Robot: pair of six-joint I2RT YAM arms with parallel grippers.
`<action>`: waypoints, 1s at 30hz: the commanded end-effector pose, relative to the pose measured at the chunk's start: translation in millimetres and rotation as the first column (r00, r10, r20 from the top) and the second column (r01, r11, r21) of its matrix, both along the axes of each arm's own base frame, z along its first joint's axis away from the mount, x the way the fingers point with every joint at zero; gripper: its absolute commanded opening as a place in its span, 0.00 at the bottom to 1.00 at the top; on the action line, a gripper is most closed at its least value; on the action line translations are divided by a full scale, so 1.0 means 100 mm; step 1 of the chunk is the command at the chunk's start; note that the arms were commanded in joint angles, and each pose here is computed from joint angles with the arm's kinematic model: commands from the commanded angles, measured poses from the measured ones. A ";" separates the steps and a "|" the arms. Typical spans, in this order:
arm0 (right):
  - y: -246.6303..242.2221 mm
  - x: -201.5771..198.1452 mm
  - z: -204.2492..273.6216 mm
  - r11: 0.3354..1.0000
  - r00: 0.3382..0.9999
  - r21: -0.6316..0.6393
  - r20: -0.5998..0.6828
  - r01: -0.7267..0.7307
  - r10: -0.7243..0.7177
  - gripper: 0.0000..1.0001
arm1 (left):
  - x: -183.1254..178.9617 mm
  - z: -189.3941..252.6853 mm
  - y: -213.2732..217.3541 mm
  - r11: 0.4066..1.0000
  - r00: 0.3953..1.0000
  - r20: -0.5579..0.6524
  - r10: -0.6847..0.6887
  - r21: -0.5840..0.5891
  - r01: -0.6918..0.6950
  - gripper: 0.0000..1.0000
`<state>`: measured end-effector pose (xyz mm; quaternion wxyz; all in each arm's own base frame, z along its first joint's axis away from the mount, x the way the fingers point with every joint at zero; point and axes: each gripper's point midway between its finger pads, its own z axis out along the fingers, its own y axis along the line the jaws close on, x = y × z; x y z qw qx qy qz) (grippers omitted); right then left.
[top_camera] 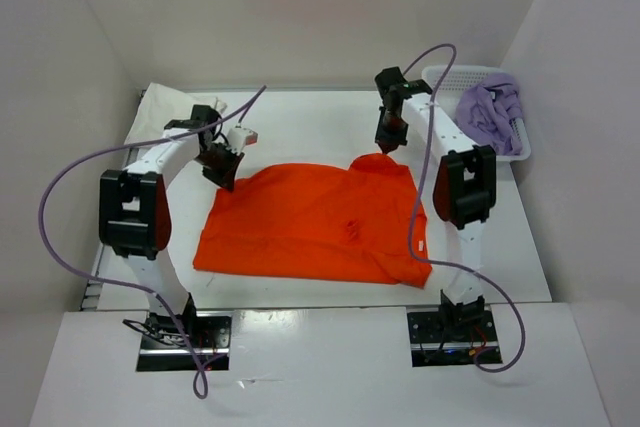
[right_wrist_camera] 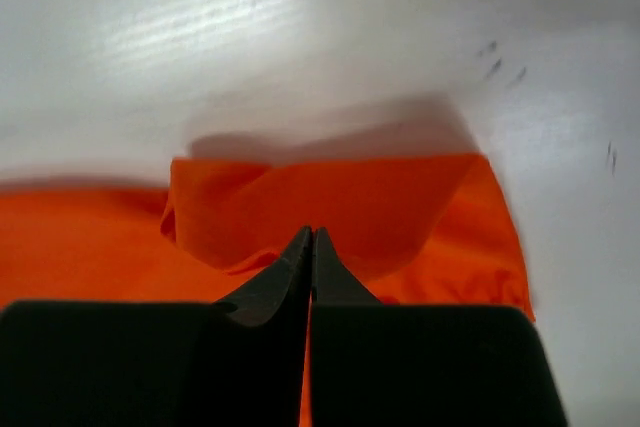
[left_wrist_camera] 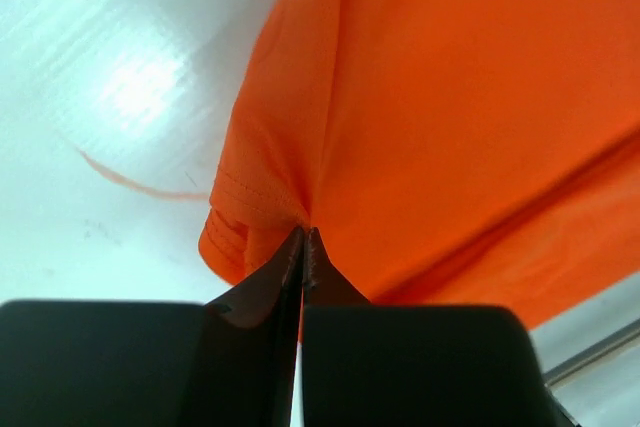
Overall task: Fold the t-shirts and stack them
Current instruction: Grap the side of the flattened tshirt furthest away from the robot with both arms
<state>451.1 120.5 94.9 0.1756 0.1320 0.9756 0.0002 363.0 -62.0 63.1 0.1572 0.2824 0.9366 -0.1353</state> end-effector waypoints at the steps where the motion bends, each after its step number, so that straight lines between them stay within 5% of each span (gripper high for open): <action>1: 0.22 -0.16 0.31 0.997 0.994 0.063 0.105 -0.038 0.032 0.00 | -0.26 0.24 -0.09 0.994 0.993 0.043 -0.114 0.010 0.113 0.00; 8: 0.41 -0.85 -0.03 0.989 0.999 0.138 0.014 -0.049 0.048 0.00 | -0.75 0.01 -0.16 0.976 0.980 -0.048 -0.194 0.087 0.198 0.01; 15: 0.36 -1.11 -0.01 0.988 1.000 0.152 0.017 -0.026 0.024 0.00 | -0.73 0.63 -0.25 0.981 0.978 0.081 -0.194 0.039 0.191 0.01; 19: 0.30 -1.37 -0.07 0.989 1.000 0.143 -0.017 -0.022 0.025 0.00 | -1.25 0.44 -0.32 0.949 0.947 -0.072 -0.312 0.008 0.314 0.05; 21: 0.28 -1.41 -0.11 0.990 1.000 0.144 -0.025 -0.011 0.015 0.00 | -1.48 0.24 -0.21 0.942 0.931 -0.166 -0.324 0.030 0.334 0.17; 24: 0.27 -1.47 -0.13 0.989 0.999 0.148 -0.037 -0.012 0.018 0.00 | -1.64 0.23 -0.21 0.925 0.902 -0.221 -0.371 -0.010 0.379 0.49; 30: 0.30 -1.46 -0.13 0.989 1.000 0.147 -0.026 -0.011 0.015 0.00 | -0.96 0.63 -0.15 0.973 0.973 -0.003 -0.229 -0.007 0.229 0.67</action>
